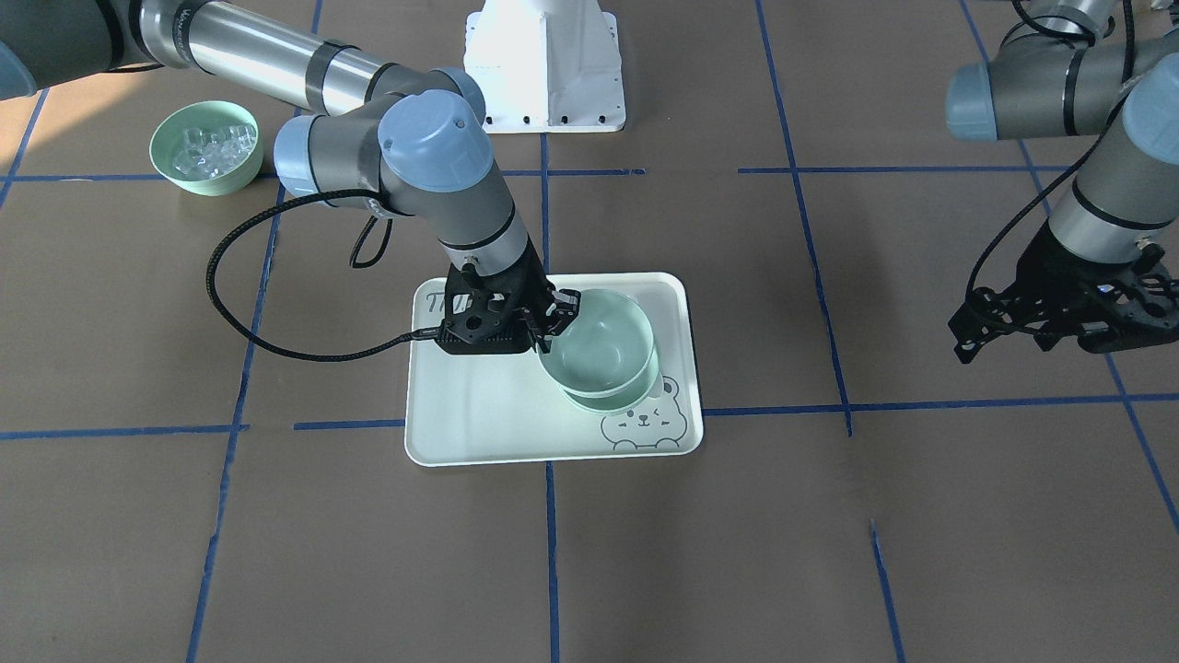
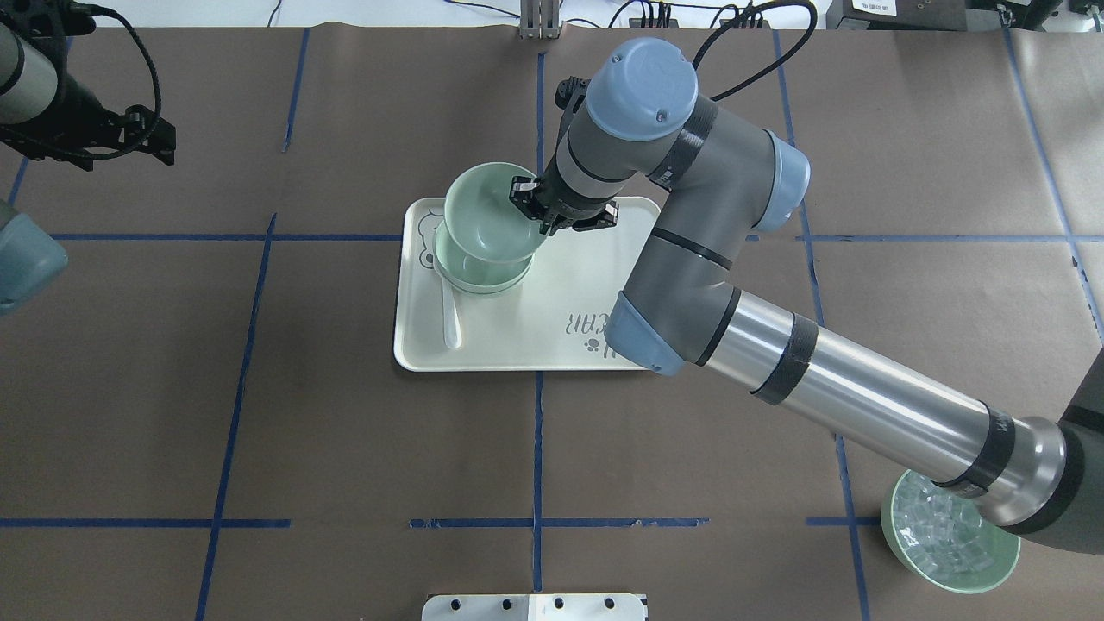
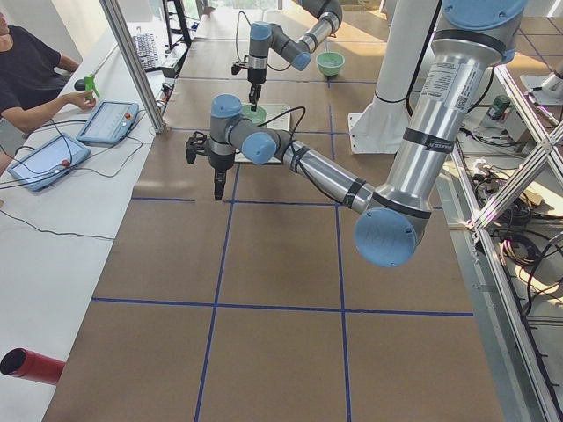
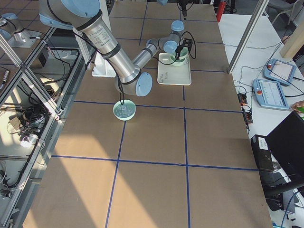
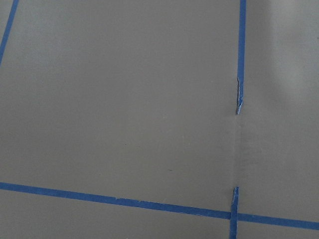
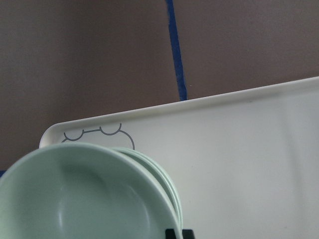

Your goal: Stack green bowls together

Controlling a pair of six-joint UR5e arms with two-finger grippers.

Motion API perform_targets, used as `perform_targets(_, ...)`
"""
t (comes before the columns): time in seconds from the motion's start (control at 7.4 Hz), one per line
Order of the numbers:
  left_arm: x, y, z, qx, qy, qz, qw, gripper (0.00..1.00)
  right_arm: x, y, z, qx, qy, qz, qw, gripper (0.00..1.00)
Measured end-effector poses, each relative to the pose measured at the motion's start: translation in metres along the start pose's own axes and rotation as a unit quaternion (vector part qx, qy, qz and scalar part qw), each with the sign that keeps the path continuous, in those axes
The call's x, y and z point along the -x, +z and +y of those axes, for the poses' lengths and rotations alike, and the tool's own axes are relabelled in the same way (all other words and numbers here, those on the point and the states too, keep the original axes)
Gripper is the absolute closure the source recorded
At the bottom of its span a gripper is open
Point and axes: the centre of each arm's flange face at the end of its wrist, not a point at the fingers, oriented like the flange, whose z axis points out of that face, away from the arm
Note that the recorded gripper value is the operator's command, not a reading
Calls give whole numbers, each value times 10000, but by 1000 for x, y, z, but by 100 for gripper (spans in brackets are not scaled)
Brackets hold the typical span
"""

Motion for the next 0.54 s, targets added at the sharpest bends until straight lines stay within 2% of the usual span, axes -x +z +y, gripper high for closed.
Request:
perform_targets(0.14, 9, -1, -3, 27, 37, 12, 10000, 0, 2, 2, 2, -26, -13, 10, 10000, 74)
perform_targets(0.27, 15, -2, -4, 43, 50, 11, 10000, 0, 5, 4, 1, -48, -5, 16, 10000, 1)
perform_targets(0.54, 20, 0, -3, 67, 48, 0, 10000, 0, 15, 7, -2, -121, 172, 38, 9998, 0)
